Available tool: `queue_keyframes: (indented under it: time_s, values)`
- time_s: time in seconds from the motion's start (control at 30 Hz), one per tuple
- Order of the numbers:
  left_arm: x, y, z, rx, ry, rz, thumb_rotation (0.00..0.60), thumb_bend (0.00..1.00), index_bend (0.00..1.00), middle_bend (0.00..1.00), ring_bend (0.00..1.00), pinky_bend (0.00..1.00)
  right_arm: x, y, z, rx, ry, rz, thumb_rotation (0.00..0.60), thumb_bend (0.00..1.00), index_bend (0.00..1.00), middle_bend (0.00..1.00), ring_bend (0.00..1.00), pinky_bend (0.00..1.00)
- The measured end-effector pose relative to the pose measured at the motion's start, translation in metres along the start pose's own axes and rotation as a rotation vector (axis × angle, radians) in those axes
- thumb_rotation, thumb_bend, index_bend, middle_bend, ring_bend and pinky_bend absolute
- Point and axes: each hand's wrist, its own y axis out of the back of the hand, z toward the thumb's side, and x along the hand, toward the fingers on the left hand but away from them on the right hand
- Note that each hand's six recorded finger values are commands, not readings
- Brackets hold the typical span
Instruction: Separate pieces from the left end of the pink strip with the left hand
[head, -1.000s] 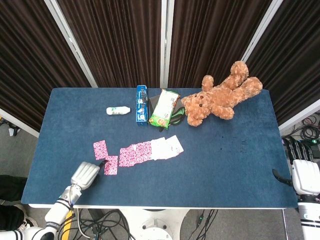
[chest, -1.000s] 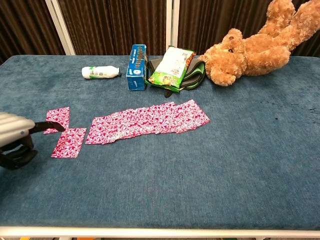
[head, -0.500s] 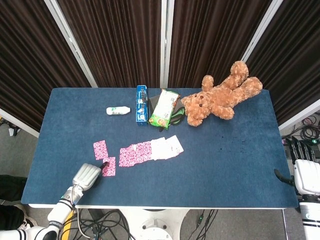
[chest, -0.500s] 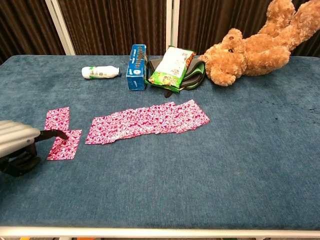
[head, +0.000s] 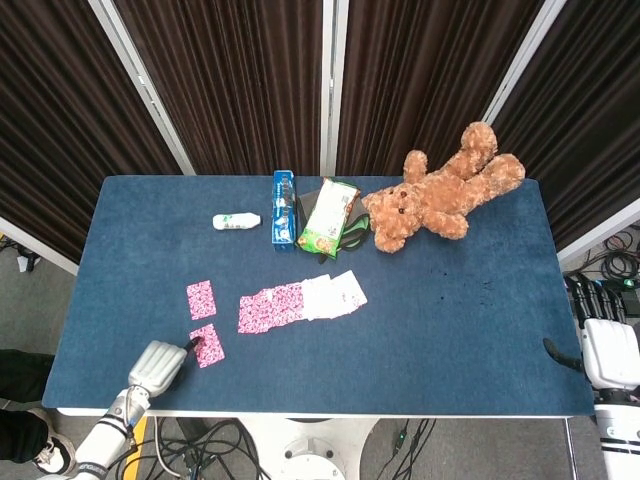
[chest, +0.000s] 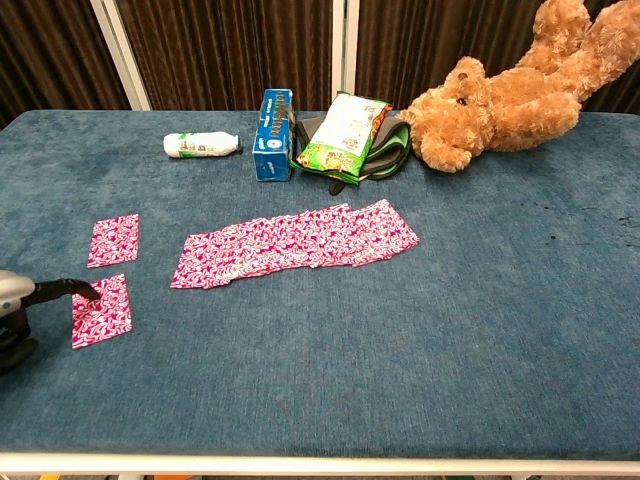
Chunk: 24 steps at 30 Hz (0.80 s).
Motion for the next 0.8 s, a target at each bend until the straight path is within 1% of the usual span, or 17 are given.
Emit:
queue_keyframes:
  time_s: [0.13,0.2,0.23,0.27,0.33,0.37,0.4,0.43,0.47,0.5,0.53,0.57,0.67,0.73,0.8]
  values:
    - [0.001,0.013,-0.001,-0.031,0.003,0.059,0.600,0.54,0.14,0.80,0.84,0.86,0.000,0.002,0.000,-0.001,-0.001,-0.006,0.600,0.13,0.00,0.00,0.00,0.00]
    - [0.001,0.025,-0.002,-0.055,0.008,0.112,0.600,0.52,0.14,0.77,0.80,0.83,0.000,0.002,0.000,-0.003,-0.003,-0.007,0.600,0.13,0.00,0.00,0.00,0.00]
    - [0.000,0.031,-0.004,-0.064,0.012,0.138,0.600,0.51,0.14,0.74,0.77,0.81,0.000,0.002,0.000,-0.003,-0.003,-0.007,0.600,0.13,0.00,0.00,0.00,0.00]
    - [-0.001,0.039,-0.006,-0.073,0.020,0.178,0.600,0.50,0.14,0.69,0.70,0.77,0.000,0.002,0.000,-0.003,-0.003,-0.005,0.600,0.13,0.00,0.00,0.00,0.00]
    - [-0.003,0.053,-0.010,-0.086,0.036,0.244,0.600,0.47,0.14,0.55,0.51,0.65,0.000,0.001,0.000,-0.003,-0.002,-0.003,0.600,0.13,0.00,0.00,0.00,0.00]
    - [-0.005,0.061,-0.015,-0.095,0.054,0.289,0.600,0.44,0.14,0.39,0.32,0.53,-0.001,0.001,0.000,-0.005,-0.001,-0.003,0.600,0.13,0.00,0.00,0.00,0.00]
    - [-0.007,0.068,-0.019,-0.101,0.072,0.322,0.600,0.41,0.14,0.25,0.16,0.41,-0.001,0.000,0.001,-0.007,0.001,-0.004,0.600,0.13,0.00,0.00,0.00,0.00]
    - [-0.009,0.074,-0.025,-0.107,0.092,0.354,0.600,0.39,0.14,0.14,0.07,0.32,-0.001,0.001,0.002,-0.009,0.003,-0.005,0.600,0.13,0.00,0.00,0.00,0.00]
    - [-0.011,0.082,-0.031,-0.115,0.119,0.396,0.600,0.38,0.14,0.11,0.05,0.29,-0.001,0.001,0.003,-0.012,0.006,-0.007,0.600,0.13,0.00,0.00,0.00,0.00]
    - [-0.014,0.087,-0.037,-0.120,0.137,0.426,0.600,0.35,0.14,0.04,0.01,0.21,-0.001,0.001,0.003,-0.014,0.008,-0.009,0.600,0.13,0.00,0.00,0.00,0.00]
    - [-0.016,0.093,-0.042,-0.125,0.155,0.458,0.600,0.32,0.14,0.01,0.00,0.16,-0.001,0.001,0.004,-0.016,0.010,-0.011,0.600,0.13,0.00,0.00,0.00,0.00]
    - [-0.020,0.099,-0.049,-0.130,0.177,0.502,0.600,0.30,0.14,0.00,0.00,0.13,-0.001,0.001,0.004,-0.018,0.011,-0.013,0.600,0.13,0.00,0.00,0.00,0.00]
    - [-0.032,0.111,-0.069,-0.150,0.233,0.591,0.600,0.28,0.14,0.00,0.00,0.12,-0.002,0.001,0.005,-0.022,0.011,-0.016,0.600,0.13,0.00,0.00,0.00,0.00]
    - [-0.038,0.113,-0.080,-0.159,0.258,0.605,0.600,0.28,0.14,0.00,0.00,0.12,-0.002,0.000,0.006,-0.024,0.012,-0.015,0.600,0.13,0.00,0.00,0.00,0.00]
    - [-0.045,0.114,-0.091,-0.153,0.287,0.599,0.600,0.28,0.13,0.00,0.00,0.12,-0.002,-0.002,0.006,-0.026,0.012,-0.011,0.600,0.13,0.00,0.00,0.00,0.00]
